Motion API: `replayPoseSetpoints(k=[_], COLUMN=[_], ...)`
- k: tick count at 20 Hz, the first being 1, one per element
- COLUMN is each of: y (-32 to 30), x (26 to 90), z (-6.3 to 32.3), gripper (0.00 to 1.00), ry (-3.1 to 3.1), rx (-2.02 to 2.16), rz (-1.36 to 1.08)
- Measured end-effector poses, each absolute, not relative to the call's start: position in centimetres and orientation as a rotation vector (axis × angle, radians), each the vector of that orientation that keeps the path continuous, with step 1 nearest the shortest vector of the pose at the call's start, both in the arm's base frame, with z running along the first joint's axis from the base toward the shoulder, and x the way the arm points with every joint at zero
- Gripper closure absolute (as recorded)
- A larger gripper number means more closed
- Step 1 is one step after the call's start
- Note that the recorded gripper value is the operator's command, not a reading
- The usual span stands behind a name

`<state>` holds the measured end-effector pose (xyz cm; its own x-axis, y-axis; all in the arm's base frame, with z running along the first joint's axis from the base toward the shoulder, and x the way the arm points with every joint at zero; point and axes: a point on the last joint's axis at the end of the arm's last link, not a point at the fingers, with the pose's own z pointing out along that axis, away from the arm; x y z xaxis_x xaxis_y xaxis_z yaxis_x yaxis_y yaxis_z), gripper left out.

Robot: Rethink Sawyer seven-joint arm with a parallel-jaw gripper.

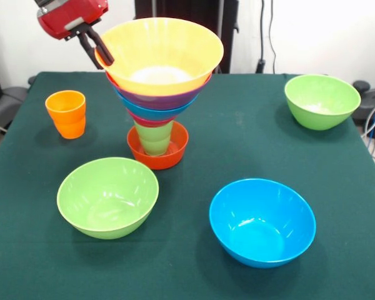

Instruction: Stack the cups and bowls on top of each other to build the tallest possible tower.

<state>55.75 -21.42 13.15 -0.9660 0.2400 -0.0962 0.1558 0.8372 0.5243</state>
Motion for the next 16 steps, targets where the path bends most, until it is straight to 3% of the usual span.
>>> replayPoseSetpoints(k=[8, 9, 16], y=[-21.42, -21.42, -21.42], x=[55.76, 55.76, 55.76], z=[13.15, 13.15, 13.15], gripper=[1.00, 0.00, 0.00], ry=[2.858, 2.858, 2.858], rx=[0.310, 0.310, 0.310], rz=[0.796, 0.796, 0.796])
